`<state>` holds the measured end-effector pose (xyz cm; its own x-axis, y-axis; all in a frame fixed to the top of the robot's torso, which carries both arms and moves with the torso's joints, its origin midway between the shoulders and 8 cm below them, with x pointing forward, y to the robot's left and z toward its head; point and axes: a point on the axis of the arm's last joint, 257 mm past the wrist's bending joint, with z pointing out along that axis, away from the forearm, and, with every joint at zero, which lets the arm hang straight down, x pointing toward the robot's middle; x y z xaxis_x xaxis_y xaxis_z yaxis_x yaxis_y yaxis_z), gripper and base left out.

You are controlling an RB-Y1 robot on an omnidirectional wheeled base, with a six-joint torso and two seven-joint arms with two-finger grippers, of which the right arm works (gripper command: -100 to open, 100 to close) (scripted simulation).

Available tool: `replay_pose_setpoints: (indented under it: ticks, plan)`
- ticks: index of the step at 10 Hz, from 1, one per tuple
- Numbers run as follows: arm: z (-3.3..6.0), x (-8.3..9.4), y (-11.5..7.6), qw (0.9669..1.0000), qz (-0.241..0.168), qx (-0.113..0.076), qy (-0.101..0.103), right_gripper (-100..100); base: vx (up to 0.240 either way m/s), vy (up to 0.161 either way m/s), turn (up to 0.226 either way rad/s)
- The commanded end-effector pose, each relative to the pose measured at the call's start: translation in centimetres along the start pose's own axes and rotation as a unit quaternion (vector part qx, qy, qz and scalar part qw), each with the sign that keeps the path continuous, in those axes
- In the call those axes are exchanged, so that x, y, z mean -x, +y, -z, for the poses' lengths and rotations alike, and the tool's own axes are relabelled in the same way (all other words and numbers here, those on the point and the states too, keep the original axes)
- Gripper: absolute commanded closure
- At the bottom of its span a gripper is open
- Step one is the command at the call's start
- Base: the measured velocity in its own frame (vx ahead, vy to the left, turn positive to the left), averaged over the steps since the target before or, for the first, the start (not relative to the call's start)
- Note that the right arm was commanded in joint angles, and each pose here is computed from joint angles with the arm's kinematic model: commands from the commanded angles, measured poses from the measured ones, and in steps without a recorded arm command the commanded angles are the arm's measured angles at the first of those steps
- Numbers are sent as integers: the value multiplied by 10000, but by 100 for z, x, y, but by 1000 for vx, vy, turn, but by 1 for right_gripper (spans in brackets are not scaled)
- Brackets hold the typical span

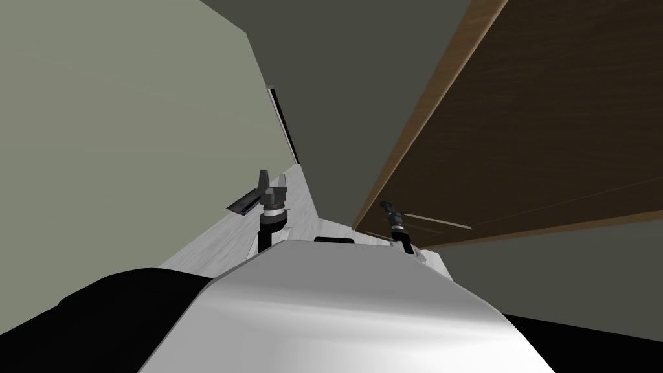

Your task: Pull the door open

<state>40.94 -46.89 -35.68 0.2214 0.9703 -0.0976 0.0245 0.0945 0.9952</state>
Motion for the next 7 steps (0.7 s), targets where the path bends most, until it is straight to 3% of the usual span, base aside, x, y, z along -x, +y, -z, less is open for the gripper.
replay_pose_setpoints:
  ticks: [1, 7]
  plan:
    - [-6, 0, 15, 10000, 8, 20, 4, 100, 0, 0, 0]
    - [228, 56, 12, 9993, 25, 59, 357, 100, -202, -56, 153]
